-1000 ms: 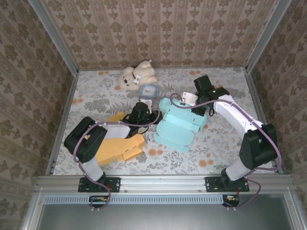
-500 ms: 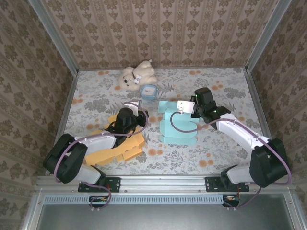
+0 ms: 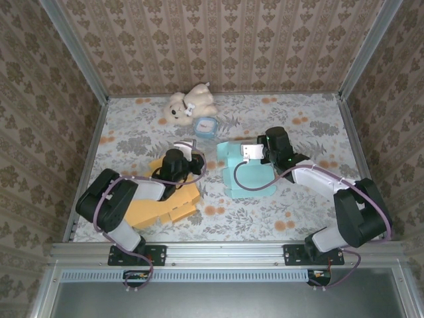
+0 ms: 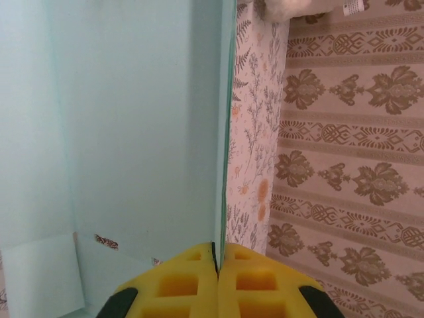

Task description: Fold the paper box

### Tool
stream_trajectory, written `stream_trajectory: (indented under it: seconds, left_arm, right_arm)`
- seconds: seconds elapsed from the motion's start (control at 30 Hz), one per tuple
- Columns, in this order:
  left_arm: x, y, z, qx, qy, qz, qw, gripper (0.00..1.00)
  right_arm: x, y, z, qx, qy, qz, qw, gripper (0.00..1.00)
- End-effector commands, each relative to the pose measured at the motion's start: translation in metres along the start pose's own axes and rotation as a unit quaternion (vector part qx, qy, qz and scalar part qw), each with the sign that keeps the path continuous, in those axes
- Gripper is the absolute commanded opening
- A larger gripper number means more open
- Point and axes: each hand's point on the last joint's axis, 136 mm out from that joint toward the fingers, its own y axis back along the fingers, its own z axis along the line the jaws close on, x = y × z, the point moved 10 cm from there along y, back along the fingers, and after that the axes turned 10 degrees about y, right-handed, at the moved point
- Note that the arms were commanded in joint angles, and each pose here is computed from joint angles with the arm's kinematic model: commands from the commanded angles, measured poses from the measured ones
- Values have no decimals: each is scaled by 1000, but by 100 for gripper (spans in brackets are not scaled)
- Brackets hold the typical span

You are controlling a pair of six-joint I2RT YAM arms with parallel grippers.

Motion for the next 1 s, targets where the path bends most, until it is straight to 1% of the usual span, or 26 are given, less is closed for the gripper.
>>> stream_trajectory:
  seconds: [0.0,0.17,0.27,0.43,0.77,0.97]
  left_arm:
    - [-10,-5,-5,33,-20,-20,999,13]
    - [-6,-11,-5,50,-26,-17,998,15]
    - [-3,-15,-5,66,-26,-12,997,18]
    - [1,-22,-5,79,-23,-4,997,21]
    - [11,-35,-6,137,-13,9,990,29]
    - [12,-32,-10,170,-17,6,985,32]
  right_arm:
    - [0,-7,5,27,22,11,999,0]
    - [2,-17,30,10,74,33,997,0]
    - [4,-19,36,2,81,38,996,0]
    - [4,-18,36,8,83,36,996,0]
    - [1,-17,32,31,75,33,996,0]
    - [-5,-17,23,60,57,28,996,0]
